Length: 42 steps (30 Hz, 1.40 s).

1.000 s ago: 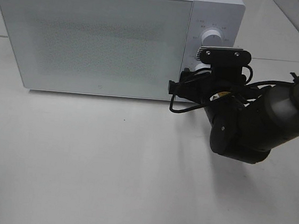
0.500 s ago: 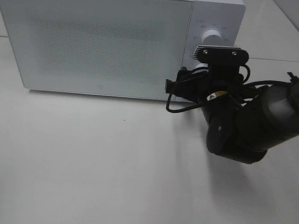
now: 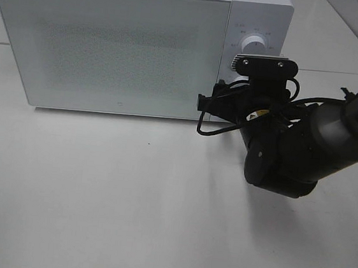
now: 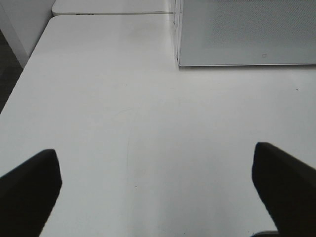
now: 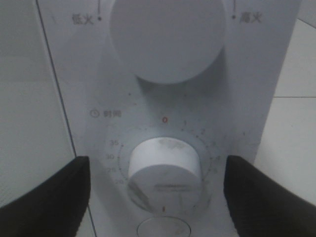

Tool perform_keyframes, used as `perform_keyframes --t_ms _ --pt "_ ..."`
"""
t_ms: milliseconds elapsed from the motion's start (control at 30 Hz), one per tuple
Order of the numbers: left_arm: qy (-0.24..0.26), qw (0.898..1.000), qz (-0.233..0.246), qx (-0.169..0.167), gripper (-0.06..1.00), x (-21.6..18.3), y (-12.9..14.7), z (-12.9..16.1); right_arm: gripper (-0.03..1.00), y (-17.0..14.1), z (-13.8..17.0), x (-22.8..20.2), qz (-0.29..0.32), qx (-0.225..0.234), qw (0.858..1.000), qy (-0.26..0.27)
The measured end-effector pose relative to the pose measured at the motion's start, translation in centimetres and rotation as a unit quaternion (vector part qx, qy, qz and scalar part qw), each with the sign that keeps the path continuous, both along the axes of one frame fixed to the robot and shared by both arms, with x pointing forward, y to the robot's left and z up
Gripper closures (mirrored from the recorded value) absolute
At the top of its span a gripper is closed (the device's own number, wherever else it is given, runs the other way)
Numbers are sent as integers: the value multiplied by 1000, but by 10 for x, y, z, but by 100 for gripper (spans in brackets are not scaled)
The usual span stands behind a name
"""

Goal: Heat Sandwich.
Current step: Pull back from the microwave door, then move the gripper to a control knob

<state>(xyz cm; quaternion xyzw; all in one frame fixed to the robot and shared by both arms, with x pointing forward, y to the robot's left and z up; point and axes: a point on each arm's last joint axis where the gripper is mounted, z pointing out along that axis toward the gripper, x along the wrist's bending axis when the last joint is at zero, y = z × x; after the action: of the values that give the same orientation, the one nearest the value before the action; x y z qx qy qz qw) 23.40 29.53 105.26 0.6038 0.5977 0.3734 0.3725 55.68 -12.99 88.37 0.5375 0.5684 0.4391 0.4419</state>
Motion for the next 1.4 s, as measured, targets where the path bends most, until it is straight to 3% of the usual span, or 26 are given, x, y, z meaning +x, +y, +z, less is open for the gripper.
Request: perform_keyframes --t_ms 167,300,367,900,1033,1200,1333,1367,1400 --pt "0 1000 0 0 -5 0 0 0 30 -1 2 0 -4 1 1000 -7" --pt "0 1000 0 0 -5 0 0 0 51 -1 1 0 -6 2 1000 -7" --pt "0 1000 0 0 -5 0 0 0 54 -1 1 0 -5 3 1000 -6" --pt "0 1000 0 0 -5 0 0 0 53 -1 1 0 -8 11 1000 -9" --pt "0 1000 0 0 -5 0 0 0 53 -1 2 0 -13 47 999 -10" --pt "0 1000 0 0 -5 0 0 0 53 0 2 0 -26 130 991 -10" --pt "0 1000 0 0 -5 0 0 0 53 -1 1 0 -47 232 972 -7" --pt "0 1000 0 0 -5 0 0 0 53 -1 1 0 -47 232 972 -7" --pt "0 1000 0 0 -5 0 0 0 53 -1 1 0 -57 276 960 -5"
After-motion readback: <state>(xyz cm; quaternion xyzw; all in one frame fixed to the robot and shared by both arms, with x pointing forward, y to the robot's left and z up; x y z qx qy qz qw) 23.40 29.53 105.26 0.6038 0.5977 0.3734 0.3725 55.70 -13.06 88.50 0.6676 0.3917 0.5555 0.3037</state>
